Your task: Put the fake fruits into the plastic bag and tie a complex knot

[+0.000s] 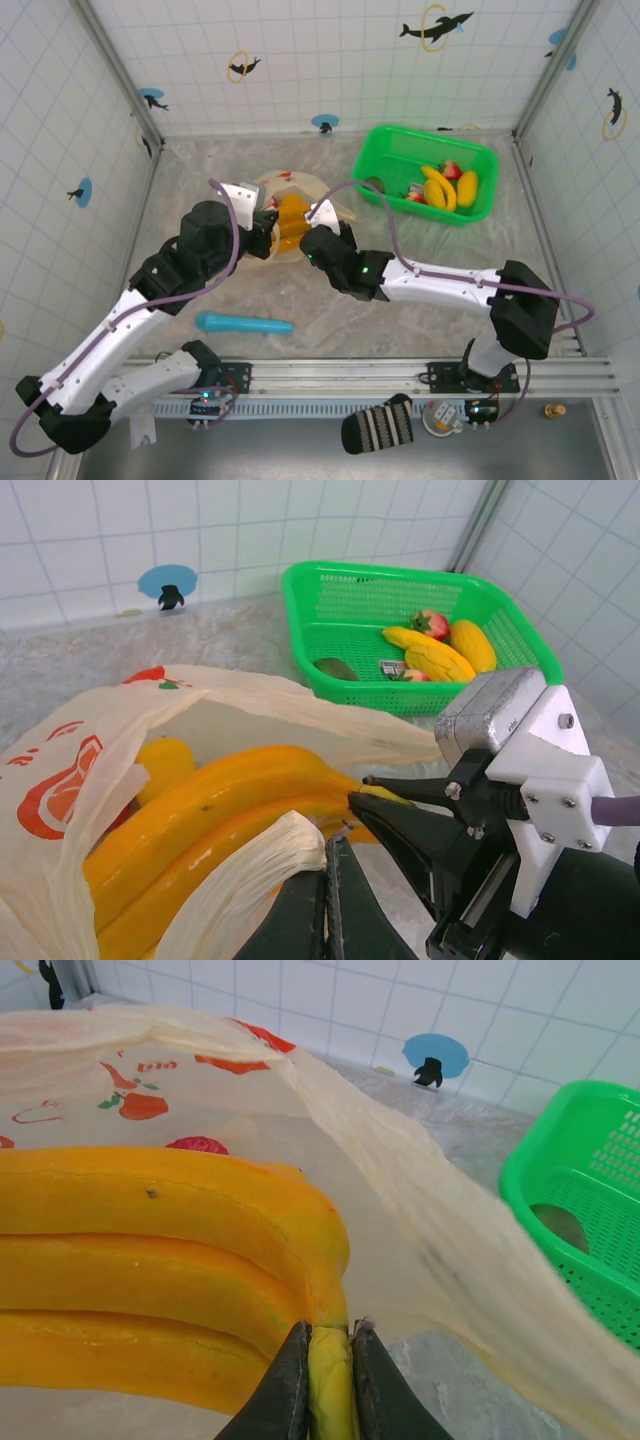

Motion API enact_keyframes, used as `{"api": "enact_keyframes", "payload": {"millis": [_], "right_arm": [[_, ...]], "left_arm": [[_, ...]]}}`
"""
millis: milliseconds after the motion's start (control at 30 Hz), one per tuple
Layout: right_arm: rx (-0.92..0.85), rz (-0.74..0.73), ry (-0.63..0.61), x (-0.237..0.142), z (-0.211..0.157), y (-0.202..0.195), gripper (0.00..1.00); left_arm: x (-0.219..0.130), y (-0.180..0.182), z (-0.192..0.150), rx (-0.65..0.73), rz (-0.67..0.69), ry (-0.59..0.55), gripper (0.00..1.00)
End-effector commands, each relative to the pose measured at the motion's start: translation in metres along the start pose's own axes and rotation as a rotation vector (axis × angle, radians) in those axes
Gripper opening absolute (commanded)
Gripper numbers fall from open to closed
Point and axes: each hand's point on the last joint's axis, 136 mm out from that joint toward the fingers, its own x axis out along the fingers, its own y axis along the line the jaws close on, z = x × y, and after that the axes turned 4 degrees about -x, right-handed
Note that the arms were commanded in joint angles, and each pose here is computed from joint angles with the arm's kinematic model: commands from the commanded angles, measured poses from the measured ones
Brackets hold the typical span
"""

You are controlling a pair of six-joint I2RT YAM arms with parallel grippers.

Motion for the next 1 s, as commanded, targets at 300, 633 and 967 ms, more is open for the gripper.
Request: {"api": "enact_keyframes", "payload": {"millis": [300,633,967], "right_arm": [[0.038,0.162,-0.087,0.049,0.042,0.079,0.0],[0.188,0.265,-0.107,0.088,0.039,0.089,0.55],[0.234,0.439,-0.2,0.035,0.072,0.066,0.6]], "left_arm": [[-0.002,-0.008,0.022,-0.022,-0.03,-0.059,0.0],[-0.003,-0.003,0.021,-0.023,-0.008,-0.07,0.0],[-0.006,0.002,0.015,-0.024,0.009,-0.066,0.0]]}}
